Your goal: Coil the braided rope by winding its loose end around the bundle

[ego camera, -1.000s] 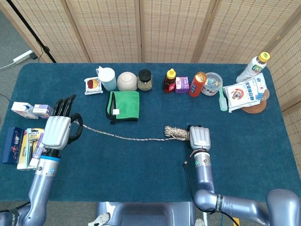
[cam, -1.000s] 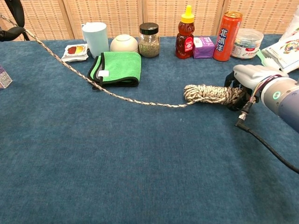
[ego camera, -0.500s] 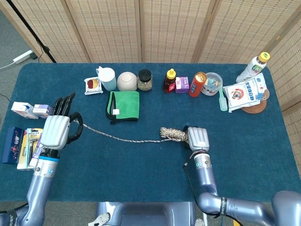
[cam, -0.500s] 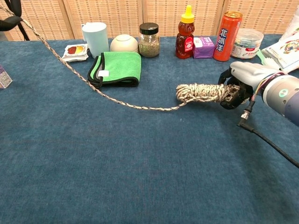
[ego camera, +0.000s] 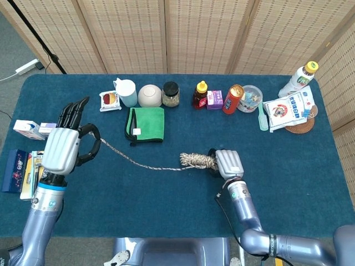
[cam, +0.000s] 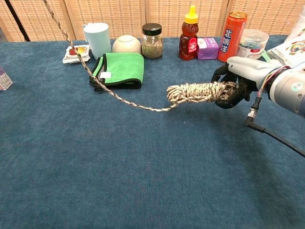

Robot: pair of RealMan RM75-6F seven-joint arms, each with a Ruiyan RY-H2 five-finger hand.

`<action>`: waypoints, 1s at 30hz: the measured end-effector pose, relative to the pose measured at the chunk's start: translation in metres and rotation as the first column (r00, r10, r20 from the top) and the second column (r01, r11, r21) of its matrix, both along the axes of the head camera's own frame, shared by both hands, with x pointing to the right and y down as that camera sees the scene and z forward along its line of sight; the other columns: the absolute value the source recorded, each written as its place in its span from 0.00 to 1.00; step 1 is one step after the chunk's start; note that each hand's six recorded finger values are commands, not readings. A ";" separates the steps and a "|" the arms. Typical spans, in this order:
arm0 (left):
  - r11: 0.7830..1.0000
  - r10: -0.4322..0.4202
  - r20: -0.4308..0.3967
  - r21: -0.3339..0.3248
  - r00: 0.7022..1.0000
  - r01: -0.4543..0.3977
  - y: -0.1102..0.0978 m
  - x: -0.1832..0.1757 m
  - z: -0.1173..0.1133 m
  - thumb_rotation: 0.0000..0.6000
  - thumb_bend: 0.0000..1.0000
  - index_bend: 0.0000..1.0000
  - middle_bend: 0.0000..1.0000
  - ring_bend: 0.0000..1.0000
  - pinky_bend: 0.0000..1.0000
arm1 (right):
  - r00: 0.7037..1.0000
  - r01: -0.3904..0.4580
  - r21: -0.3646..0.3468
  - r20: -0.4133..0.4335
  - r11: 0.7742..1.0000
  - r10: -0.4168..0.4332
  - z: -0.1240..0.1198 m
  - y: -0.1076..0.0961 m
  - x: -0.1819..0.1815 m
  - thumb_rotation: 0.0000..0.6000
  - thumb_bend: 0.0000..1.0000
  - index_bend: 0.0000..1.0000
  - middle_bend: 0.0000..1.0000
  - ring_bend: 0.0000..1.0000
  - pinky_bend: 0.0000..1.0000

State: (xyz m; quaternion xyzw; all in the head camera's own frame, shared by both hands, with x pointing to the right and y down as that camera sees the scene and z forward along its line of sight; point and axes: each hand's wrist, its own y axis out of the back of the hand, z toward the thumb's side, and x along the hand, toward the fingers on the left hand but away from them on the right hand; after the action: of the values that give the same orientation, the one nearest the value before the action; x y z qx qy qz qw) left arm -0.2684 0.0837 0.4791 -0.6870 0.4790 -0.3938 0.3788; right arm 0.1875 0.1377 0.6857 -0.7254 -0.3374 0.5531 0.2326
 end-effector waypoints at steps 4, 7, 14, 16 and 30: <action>1.000 0.013 -0.034 0.022 0.999 -0.013 -0.010 0.011 -0.016 1.00 0.41 0.64 0.00 0.00 0.00 | 0.999 0.032 -0.031 0.034 0.999 -0.031 -0.002 0.007 -0.005 1.00 0.97 0.68 0.57 0.42 0.64; 1.000 0.017 -0.074 0.028 0.997 -0.015 -0.016 0.018 -0.025 1.00 0.41 0.64 0.00 0.00 0.00 | 0.997 0.049 -0.050 0.055 0.998 -0.046 -0.004 0.012 -0.010 1.00 0.97 0.68 0.57 0.42 0.64; 0.998 0.012 -0.197 0.069 0.980 0.001 -0.041 0.036 -0.047 1.00 0.41 0.64 0.00 0.00 0.00 | 0.991 0.101 -0.086 0.098 0.991 -0.092 -0.010 0.023 -0.019 1.00 0.97 0.68 0.58 0.42 0.64; 0.997 0.012 -0.226 0.079 0.974 0.006 -0.047 0.041 -0.052 1.00 0.41 0.64 0.00 0.00 0.00 | 0.989 0.116 -0.083 0.097 0.990 -0.108 -0.012 0.024 -0.020 1.00 0.97 0.68 0.58 0.42 0.64; 0.994 -0.023 -0.268 0.101 0.963 0.052 -0.080 0.067 -0.050 1.00 0.41 0.65 0.00 0.00 0.00 | 0.970 0.213 -0.122 0.141 0.969 -0.196 -0.012 0.040 -0.027 1.00 0.97 0.68 0.58 0.43 0.64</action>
State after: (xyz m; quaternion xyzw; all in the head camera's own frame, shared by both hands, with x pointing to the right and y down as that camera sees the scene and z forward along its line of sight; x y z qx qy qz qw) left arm -0.2019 0.0039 0.4287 -0.7033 0.5590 -0.2785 0.3396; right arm 0.1601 0.1776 0.6737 -0.8045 -0.2363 0.5002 0.2163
